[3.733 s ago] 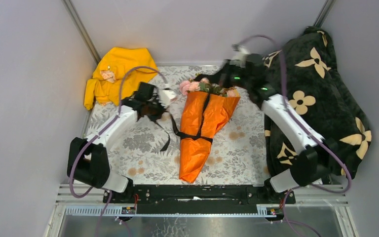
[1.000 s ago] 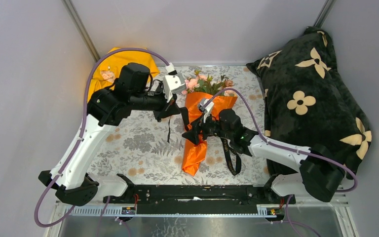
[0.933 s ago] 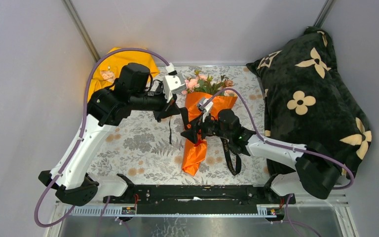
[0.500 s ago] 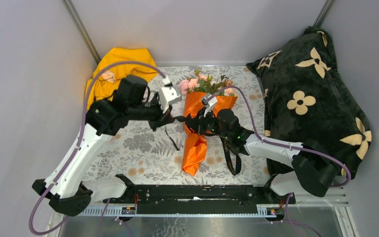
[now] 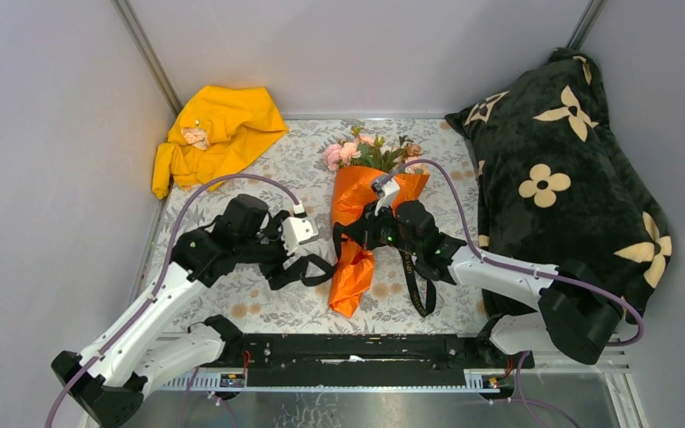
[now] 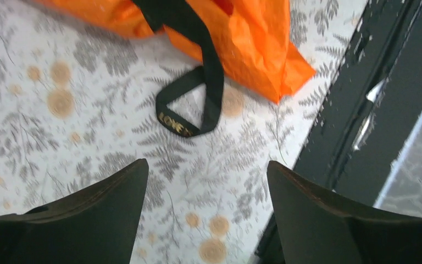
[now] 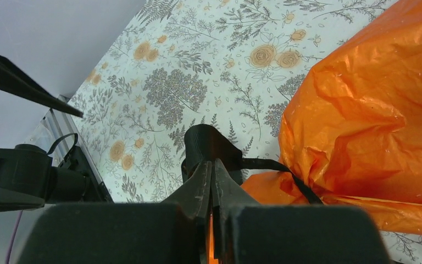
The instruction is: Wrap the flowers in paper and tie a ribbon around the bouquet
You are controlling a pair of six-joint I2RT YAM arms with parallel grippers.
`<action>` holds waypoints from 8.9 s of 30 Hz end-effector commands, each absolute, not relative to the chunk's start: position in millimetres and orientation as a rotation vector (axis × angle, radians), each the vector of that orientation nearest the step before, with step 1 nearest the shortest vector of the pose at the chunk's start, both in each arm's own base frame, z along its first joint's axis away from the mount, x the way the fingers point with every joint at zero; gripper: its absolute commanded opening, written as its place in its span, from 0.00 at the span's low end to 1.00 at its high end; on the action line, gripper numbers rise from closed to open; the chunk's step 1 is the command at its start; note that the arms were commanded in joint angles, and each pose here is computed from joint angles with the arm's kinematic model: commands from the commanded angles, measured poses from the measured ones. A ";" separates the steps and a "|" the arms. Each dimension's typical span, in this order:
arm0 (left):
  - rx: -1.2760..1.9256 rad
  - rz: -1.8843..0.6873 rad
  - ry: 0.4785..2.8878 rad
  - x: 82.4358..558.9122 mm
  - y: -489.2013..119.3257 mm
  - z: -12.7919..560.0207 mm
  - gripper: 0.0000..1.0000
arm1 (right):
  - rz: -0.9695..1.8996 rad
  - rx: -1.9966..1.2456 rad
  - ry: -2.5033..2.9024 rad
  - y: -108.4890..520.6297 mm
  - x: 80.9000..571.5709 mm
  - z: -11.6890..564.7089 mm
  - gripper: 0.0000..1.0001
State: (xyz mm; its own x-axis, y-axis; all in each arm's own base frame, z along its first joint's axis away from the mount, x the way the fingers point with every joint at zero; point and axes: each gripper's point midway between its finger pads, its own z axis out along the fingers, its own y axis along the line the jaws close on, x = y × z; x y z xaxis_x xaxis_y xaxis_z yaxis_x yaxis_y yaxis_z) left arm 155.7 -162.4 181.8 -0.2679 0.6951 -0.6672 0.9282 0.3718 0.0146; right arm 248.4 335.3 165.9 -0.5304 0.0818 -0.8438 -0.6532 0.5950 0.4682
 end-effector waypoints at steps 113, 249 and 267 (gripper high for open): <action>1.267 -0.910 1.321 221.9 -273.9 113.6 0.00 | 0.870 -0.743 1.985 342.5 314.0 254.8 0.80; 1.912 -1.376 1.280 73.8 -455.1 176.6 0.00 | 1.077 -0.563 2.160 321.5 287.3 161.1 0.00; 1.780 -0.987 1.652 167.7 -319.8 170.9 0.83 | 1.128 -0.485 2.162 328.7 280.8 170.4 0.00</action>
State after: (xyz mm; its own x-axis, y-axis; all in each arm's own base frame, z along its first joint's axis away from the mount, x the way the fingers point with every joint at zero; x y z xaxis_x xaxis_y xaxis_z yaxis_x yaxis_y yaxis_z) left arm 147.6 -358.1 151.2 0.1096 0.6075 -0.7867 0.9688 -0.2424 -0.0522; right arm 278.9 316.4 138.1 -0.7591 -0.0746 -0.6467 -0.5491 0.6070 0.5745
